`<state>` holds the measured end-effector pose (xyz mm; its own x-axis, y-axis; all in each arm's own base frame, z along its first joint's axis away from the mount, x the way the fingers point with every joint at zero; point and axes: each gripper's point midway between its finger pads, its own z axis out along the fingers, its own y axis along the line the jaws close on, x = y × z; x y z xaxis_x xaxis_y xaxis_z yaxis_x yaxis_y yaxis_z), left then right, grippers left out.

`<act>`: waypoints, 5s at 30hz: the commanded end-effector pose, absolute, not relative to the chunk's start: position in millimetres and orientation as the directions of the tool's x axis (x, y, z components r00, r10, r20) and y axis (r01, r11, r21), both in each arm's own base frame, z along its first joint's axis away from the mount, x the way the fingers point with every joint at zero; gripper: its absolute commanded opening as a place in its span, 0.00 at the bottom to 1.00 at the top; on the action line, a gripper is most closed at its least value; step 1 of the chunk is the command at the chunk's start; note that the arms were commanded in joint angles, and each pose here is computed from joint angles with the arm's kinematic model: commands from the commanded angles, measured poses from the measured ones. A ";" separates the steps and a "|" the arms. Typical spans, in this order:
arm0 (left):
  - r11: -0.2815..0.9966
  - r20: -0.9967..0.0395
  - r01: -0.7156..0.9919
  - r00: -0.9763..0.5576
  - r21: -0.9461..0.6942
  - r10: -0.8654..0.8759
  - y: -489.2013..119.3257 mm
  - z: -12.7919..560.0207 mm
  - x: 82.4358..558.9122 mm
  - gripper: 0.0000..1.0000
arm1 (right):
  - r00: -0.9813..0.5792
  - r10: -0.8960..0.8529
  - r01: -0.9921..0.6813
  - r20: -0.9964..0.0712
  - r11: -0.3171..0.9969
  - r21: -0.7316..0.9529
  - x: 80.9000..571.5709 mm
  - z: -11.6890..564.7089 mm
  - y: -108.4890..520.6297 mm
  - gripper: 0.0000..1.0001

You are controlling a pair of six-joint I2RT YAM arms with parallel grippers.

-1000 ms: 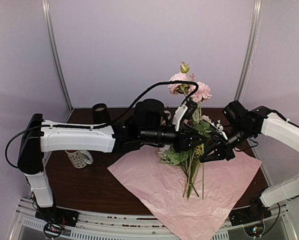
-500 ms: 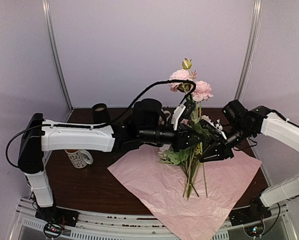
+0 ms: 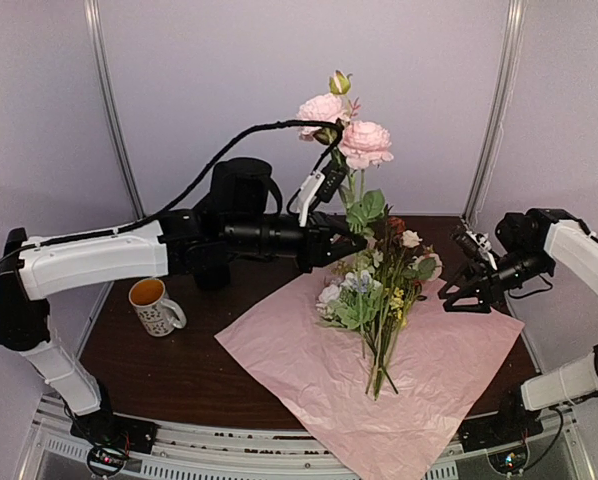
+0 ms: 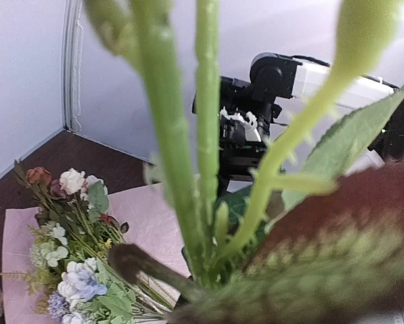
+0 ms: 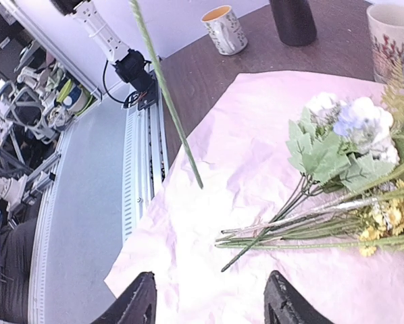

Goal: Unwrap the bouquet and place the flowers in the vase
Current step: Pass from the right arm to the left, then place the fake flower in the vase, then pick up the fake flower from the flattened wrapping paper.

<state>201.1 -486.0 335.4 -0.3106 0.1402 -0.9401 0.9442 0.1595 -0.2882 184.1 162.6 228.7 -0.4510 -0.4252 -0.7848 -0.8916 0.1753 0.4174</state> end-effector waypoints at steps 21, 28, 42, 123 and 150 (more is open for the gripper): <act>0.876 -0.956 0.395 0.021 0.276 0.292 -247.4 488.7 362.1 0.00 | -0.363 -0.305 -0.658 -0.880 0.753 0.011 279.0 231.3 98.6 0.54; 0.902 -0.959 0.344 -0.013 0.261 0.282 -226.7 500.8 397.8 0.00 | -0.372 -0.335 -0.680 -0.866 0.733 0.009 275.1 225.0 100.8 0.56; 0.928 -0.967 0.328 -0.120 0.175 0.225 -201.6 467.6 439.5 0.00 | -0.370 -0.379 -0.700 -0.848 0.714 -0.013 272.3 219.0 103.8 0.56; 0.815 -0.946 0.564 -0.319 -0.136 0.063 -264.3 319.8 293.6 0.46 | -0.421 -0.460 -0.757 -0.782 0.653 0.023 270.5 189.2 120.1 0.56; 0.522 -0.801 0.811 -0.486 -0.265 0.350 -525.4 138.0 227.3 0.36 | -0.484 -0.522 -0.838 -0.702 0.508 0.199 251.1 155.3 178.4 0.36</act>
